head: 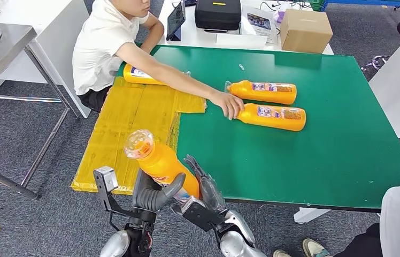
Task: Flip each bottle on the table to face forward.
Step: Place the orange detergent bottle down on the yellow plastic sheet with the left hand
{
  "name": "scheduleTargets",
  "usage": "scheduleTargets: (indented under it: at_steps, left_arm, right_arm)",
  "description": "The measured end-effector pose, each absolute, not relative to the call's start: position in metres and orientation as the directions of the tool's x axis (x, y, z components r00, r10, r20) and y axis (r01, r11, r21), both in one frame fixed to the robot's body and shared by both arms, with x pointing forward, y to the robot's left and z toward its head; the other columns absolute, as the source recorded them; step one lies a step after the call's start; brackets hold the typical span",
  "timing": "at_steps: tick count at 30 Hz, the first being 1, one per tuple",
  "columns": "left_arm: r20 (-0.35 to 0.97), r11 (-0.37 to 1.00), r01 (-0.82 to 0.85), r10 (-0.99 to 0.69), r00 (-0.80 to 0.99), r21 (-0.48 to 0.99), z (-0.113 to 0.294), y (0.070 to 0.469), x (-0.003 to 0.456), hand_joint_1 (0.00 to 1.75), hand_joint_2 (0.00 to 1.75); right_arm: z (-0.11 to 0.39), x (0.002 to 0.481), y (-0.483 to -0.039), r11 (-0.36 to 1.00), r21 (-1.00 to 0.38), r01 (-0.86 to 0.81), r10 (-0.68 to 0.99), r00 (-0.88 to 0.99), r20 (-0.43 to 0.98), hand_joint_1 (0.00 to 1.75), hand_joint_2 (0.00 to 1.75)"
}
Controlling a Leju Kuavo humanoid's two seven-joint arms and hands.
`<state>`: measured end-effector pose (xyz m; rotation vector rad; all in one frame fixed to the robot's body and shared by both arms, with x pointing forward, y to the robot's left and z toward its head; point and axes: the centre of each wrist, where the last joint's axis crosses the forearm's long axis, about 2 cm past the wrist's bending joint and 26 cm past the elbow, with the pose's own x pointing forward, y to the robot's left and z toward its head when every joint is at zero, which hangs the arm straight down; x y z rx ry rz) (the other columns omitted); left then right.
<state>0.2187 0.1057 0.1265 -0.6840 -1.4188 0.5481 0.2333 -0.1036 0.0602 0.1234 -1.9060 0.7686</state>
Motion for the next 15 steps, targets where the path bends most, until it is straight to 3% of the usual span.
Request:
scheduleTargets:
  at_steps: [8,10,12,15]
  left_arm:
    - [0.718,0.717,0.036,0.694,0.063,-0.696,0.128,0.107,0.219,1.75,1.75]
    - [0.819,0.819,-0.014,0.573,-0.019,-0.573,0.128,0.11,0.226,1.75,1.75]
    - [0.929,0.937,-0.068,0.326,-0.176,-0.342,0.128,0.117,0.238,1.75,1.75]
    - [0.944,0.993,-0.091,0.041,-0.328,-0.075,0.125,0.128,0.253,1.75,1.75]
  right_arm:
    - [0.062,0.233,-0.103,0.792,-0.478,-0.381,0.261,-0.496,0.828,0.0,1.75]
    - [0.066,0.233,-0.109,0.796,-0.555,-0.242,0.338,-0.582,0.739,0.0,1.75]
    - [0.075,0.236,-0.121,0.798,-0.603,-0.027,0.449,-0.641,0.623,0.0,1.75]
    - [0.088,0.244,-0.143,0.793,-0.587,0.164,0.54,-0.636,0.551,0.0,1.75]
